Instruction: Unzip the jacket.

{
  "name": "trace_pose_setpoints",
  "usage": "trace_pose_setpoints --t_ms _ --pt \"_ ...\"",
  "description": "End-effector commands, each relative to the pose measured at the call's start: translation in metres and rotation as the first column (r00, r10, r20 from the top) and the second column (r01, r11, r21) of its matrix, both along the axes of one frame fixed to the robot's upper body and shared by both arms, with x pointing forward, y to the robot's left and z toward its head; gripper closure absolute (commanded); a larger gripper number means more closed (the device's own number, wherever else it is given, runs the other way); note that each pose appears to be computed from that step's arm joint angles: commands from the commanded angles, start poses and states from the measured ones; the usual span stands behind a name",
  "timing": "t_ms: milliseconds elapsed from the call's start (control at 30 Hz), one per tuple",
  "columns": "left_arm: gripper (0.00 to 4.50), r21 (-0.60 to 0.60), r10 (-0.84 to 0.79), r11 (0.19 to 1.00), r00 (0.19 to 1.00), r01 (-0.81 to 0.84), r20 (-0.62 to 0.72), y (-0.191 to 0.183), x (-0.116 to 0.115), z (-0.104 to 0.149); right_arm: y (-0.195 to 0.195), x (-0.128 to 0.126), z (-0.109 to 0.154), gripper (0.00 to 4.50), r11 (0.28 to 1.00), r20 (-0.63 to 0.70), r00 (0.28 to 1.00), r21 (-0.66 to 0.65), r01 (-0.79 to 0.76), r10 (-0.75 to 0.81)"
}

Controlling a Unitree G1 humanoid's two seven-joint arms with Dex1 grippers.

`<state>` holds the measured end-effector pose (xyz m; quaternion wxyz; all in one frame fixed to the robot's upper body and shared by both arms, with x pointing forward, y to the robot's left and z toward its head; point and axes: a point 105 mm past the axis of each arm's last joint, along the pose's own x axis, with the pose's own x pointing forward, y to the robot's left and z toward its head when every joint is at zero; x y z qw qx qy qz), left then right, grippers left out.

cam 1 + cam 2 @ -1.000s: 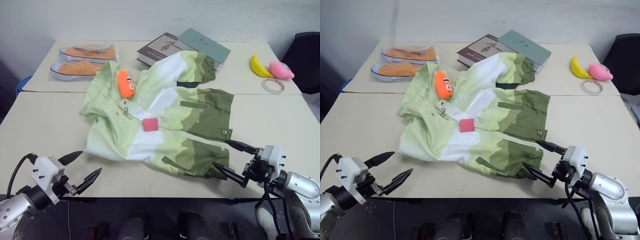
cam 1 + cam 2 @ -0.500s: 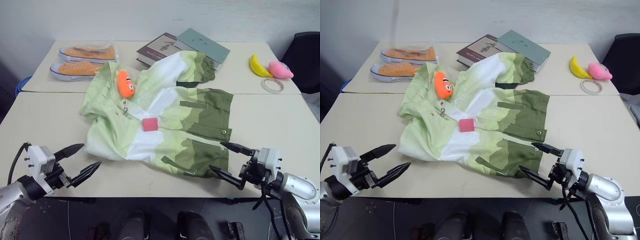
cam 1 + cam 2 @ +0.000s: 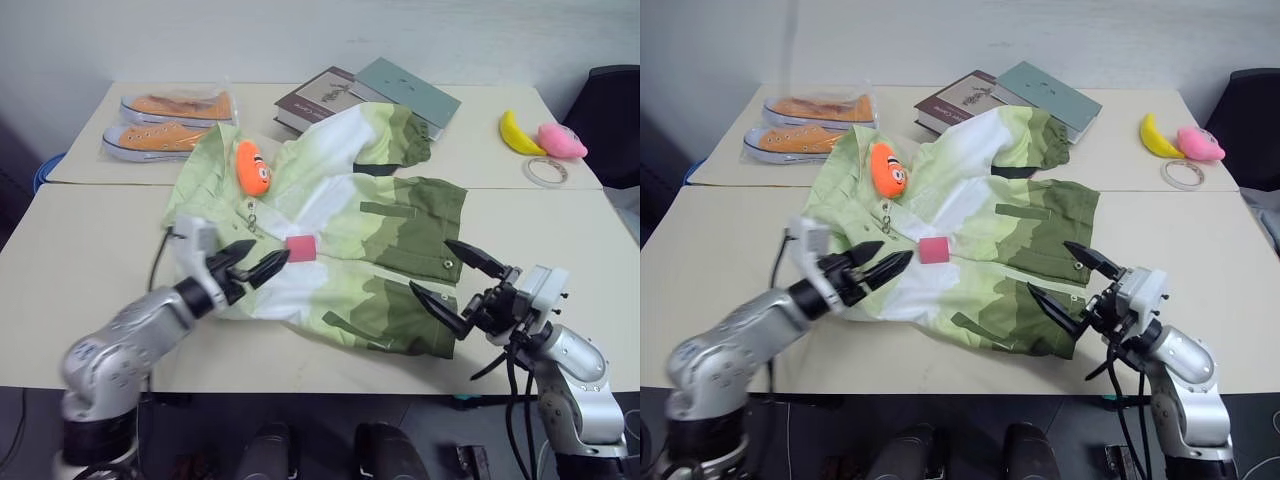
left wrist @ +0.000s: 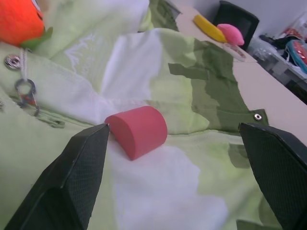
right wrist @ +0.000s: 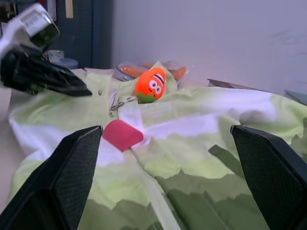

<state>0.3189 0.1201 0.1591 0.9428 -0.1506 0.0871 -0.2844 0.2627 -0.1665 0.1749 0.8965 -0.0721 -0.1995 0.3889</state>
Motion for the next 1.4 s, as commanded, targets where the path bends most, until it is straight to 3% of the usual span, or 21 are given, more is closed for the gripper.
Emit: trace_pose_setpoints --t_ms 33,100,367,467,667,733,833,900,1000,1067,1167,1267,1367,1400 --pt "0.00 -0.004 0.145 0.989 0.989 -0.145 -0.010 -0.010 0.024 -0.006 0.008 -0.004 0.006 0.01 1.000 0.038 0.999 0.011 -0.014 0.013" --pt "0.00 0.036 0.183 0.983 0.983 -0.182 -0.013 -0.018 0.034 -0.014 0.009 -0.003 0.003 0.01 1.000 0.033 0.999 0.014 -0.008 0.007" --pt "0.00 0.135 0.098 0.987 0.991 -0.084 -0.097 -0.047 0.059 -0.046 0.007 -0.004 -0.011 0.01 1.000 0.015 1.000 0.016 0.005 -0.005" --pt "0.61 0.190 0.083 0.980 0.993 -0.065 -0.085 -0.048 0.063 -0.053 0.003 -0.004 -0.017 0.00 1.000 0.000 1.000 0.015 0.008 -0.008" --pt "2.25 0.191 0.033 0.981 0.999 -0.024 -0.040 -0.054 0.060 -0.050 -0.003 -0.010 -0.031 0.00 1.000 -0.041 0.999 -0.016 -0.007 0.006" --pt "2.52 0.137 0.017 0.990 1.000 -0.019 0.020 -0.051 0.057 -0.035 -0.003 -0.010 -0.031 0.00 1.000 -0.039 0.999 -0.014 -0.003 0.002" --pt "2.79 -0.021 0.012 1.000 0.983 -0.008 0.183 -0.036 0.052 0.006 -0.001 -0.011 -0.030 0.00 1.000 -0.037 0.999 -0.012 -0.010 0.009" --pt "2.86 -0.170 -0.042 0.979 0.934 0.108 0.355 -0.002 0.025 0.057 0.014 -0.020 -0.027 0.00 0.992 -0.036 0.993 -0.055 -0.117 0.115" --pt "2.86 -0.177 -0.059 0.973 0.896 0.151 0.439 0.035 0.001 0.080 0.029 -0.030 -0.021 0.00 0.972 -0.037 0.976 -0.087 -0.219 0.217" --pt "2.86 0.009 -0.026 1.000 0.922 0.024 0.387 0.096 -0.012 0.067 0.041 -0.039 -0.024 0.00 0.932 -0.065 0.942 -0.138 -0.336 0.330" --pt "2.86 0.227 0.088 0.961 0.954 -0.157 0.287 0.181 -0.031 0.052 0.046 -0.043 -0.027 0.00 0.895 -0.087 0.912 -0.178 -0.409 0.400" --pt "2.86 0.282 0.307 0.884 0.918 -0.373 0.253 0.257 -0.046 0.046 0.048 -0.039 -0.027 0.00 0.887 -0.088 0.906 -0.184 -0.423 0.414" --pt "2.86 0.293 0.433 0.829 0.878 -0.476 0.202 0.296 -0.058 0.029 0.048 -0.034 -0.028 0.00 0.886 -0.090 0.907 -0.194 -0.422 0.412" --pt "2.57 0.281 0.447 0.836 0.882 -0.472 0.151 0.301 -0.062 0.016 0.047 -0.032 -0.028 0.00 0.887 -0.090 0.909 -0.197 -0.417 0.407"
